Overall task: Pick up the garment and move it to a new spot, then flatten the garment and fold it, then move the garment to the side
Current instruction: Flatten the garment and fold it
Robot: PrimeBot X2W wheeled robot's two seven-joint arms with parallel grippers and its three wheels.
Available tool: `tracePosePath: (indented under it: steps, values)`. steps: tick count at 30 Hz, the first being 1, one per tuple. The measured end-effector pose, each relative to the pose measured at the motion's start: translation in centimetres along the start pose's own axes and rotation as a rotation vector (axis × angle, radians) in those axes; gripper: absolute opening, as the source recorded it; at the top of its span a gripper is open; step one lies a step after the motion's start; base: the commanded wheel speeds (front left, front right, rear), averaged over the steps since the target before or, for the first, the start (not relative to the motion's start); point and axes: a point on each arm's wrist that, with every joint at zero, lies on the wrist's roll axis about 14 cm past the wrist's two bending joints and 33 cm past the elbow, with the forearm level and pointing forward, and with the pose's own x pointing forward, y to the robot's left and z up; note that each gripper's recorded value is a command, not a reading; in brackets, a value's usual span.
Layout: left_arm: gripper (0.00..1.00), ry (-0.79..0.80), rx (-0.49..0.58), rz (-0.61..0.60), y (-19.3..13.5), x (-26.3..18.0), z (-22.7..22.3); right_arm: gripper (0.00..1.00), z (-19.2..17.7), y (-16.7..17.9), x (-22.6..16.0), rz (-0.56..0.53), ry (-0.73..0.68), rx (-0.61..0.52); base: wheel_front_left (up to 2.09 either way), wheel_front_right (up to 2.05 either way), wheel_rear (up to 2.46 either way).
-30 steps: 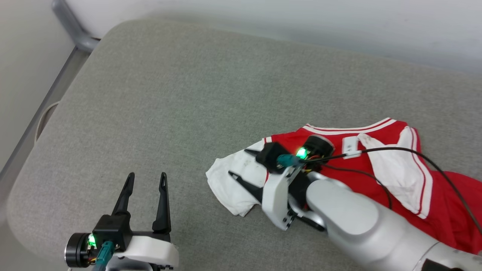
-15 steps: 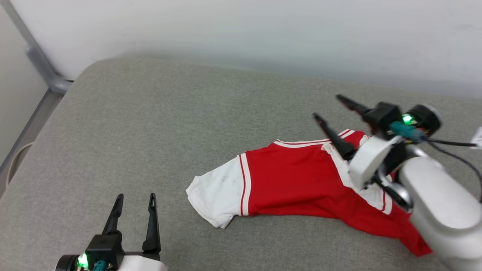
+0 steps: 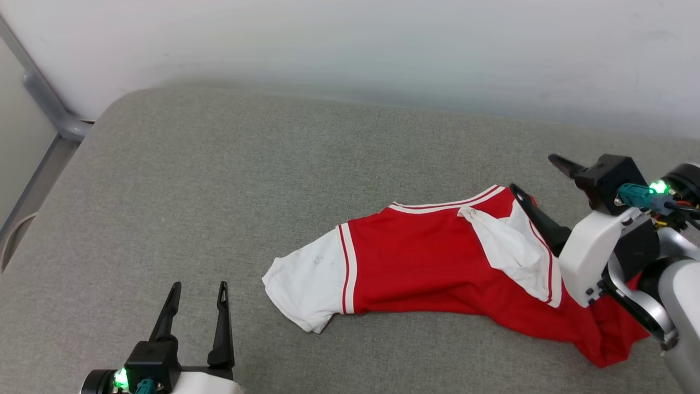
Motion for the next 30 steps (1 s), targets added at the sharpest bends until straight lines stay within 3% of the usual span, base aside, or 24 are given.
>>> tracePosePath:
  steps: [12,28,29,30]
  values:
    - [1.00,0.022,-0.008,-0.001,-0.2,1.5,-0.7,1.00,-10.3,1.3,-1.4,0.144,0.503,0.009,0.00,0.00,0.00]
    - [1.00,0.096,-0.007,0.042,0.6,3.3,-3.2,1.00,-20.5,5.0,1.9,0.306,0.767,0.025,0.00,0.00,0.00]
    - [1.00,0.096,-0.006,0.046,0.7,3.3,-3.2,0.76,-20.5,5.1,2.1,0.308,0.756,0.025,0.00,0.00,0.00]
    - [1.00,0.094,-0.006,0.046,0.7,3.3,-3.1,0.02,-20.4,5.1,2.3,0.306,0.742,0.028,0.00,0.00,0.00]
